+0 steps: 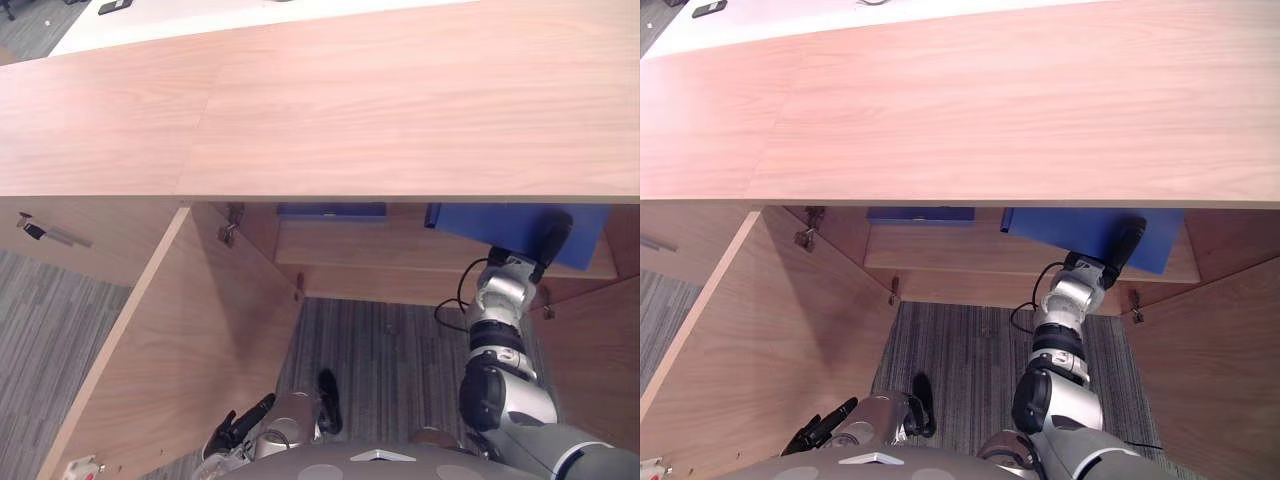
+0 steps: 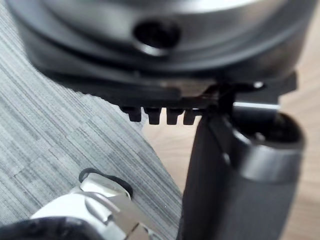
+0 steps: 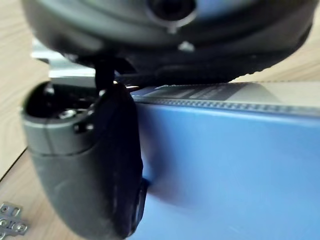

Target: Walk over to the cabinet, pick up the folder, carry it to the office cabinet, place the folder inside the office cabinet, then close the office cabinet door

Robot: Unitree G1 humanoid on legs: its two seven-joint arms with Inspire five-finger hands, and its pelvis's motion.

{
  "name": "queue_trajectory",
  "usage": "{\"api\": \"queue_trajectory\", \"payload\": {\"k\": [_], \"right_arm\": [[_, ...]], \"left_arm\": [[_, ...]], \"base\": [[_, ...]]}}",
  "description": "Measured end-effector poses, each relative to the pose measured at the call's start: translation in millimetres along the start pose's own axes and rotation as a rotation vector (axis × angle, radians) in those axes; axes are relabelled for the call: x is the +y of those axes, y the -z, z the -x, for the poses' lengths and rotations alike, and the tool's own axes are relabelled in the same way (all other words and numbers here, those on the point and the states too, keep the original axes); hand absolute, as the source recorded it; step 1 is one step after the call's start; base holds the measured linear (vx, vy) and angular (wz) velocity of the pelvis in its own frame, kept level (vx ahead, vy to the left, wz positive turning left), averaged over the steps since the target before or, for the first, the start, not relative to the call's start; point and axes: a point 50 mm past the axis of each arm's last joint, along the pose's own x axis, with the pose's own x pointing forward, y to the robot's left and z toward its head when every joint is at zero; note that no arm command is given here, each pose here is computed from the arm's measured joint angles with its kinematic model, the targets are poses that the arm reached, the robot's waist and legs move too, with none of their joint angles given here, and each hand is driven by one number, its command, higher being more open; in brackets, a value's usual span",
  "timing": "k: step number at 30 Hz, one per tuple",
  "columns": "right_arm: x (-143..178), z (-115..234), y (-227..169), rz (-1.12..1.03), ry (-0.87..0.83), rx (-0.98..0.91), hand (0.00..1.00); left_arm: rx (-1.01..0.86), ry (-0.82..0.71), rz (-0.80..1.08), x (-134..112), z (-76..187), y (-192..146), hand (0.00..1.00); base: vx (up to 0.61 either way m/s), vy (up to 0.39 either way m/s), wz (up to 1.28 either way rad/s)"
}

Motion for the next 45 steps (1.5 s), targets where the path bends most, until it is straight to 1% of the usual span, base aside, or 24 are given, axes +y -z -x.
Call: {"api": "queue_trajectory", "payload": {"k": [2, 5, 6, 7, 9, 14, 15, 20, 22, 28, 29, 34, 37, 41, 45], "right_arm": [[0.3, 4.8, 8.0, 0.001, -0.007, 0.027, 0.0], [16.0, 13.1, 22.0, 0.008, -0.077, 0.075, 0.0], [26.0, 16.4, 24.1, -0.001, -0.115, 0.08, 0.0], [40.3, 16.1, 19.8, 0.015, -0.174, 0.061, 0.0], [65.3, 14.3, 9.1, -0.012, -0.251, 0.024, 0.0], [87.6, 7.5, -22.1, -0.105, -0.271, -0.12, 0.0], [90.7, 7.2, -22.7, -0.107, -0.279, -0.12, 0.0], [139.8, 11.4, -13.8, -0.212, -0.348, -0.097, 0.0], [153.2, 13.8, -11.2, -0.236, -0.368, -0.085, 0.0], [180.3, 17.5, -13.0, -0.262, -0.396, -0.072, 0.0], [190.1, 19.0, -12.6, -0.269, -0.406, -0.064, 0.0], [216.8, 21.7, -2.5, -0.224, -0.435, -0.03, 0.0], [230.8, 24.5, 4.9, -0.238, -0.437, -0.002, 0.0], [246.5, 27.4, 24.7, -0.228, -0.384, 0.077, 0.0], [251.6, 26.8, 35.4, -0.219, -0.311, 0.129, 0.0]], "left_arm": [[-0.006, 0.007, 0.002, -3.5, -0.5, -1.2, 1.0], [-0.051, 0.022, 0.009, -9.7, -2.4, -11.4, 1.0], [-0.088, 0.026, 0.013, -8.8, -3.8, -22.7, 1.0], [-0.108, 0.03, 0.045, -14.3, -6.1, -30.4, 1.0], [-0.112, 0.041, 0.093, -22.8, -6.9, -31.1, 1.0], [-0.126, 0.012, 0.167, -20.7, -7.5, -34.1, 1.0], [-0.131, 0.012, 0.174, -22.0, -7.9, -36.1, 1.0], [-0.185, 0.051, 0.193, -36.6, -10.5, -55.5, 1.0], [-0.196, 0.058, 0.202, -39.6, -10.8, -59.2, 1.0], [-0.235, 0.068, 0.207, -45.8, -11.0, -70.5, 1.0], [-0.242, 0.067, 0.206, -47.6, -11.5, -74.4, 1.0], [-0.248, 0.059, 0.234, -46.1, -11.8, -77.5, 1.0], [-0.246, 0.048, 0.242, -44.9, -12.2, -78.3, 1.0], [-0.244, 0.032, 0.249, -45.4, -12.5, -79.1, 1.0], [-0.238, 0.026, 0.261, -47.6, -12.8, -79.4, 1.0]], "base": [[0.04, -0.106, -0.21], [-0.02, -0.264, -0.14], [-0.07, -0.32, 0.11], [-0.08, -0.324, 0.05], [-0.11, -0.209, -0.04], [-0.08, -0.088, -0.01], [-0.1, -0.015, 0.03], [-0.09, 0.038, 0.06], [-0.07, 0.057, 0.01], [-0.03, 0.052, 0.02], [-0.06, 0.012, -0.04], [-0.08, 0.012, -0.07], [-0.05, 0.001, 0.02], [-0.04, -0.009, 0.11], [-0.05, -0.009, 0.2]]}}
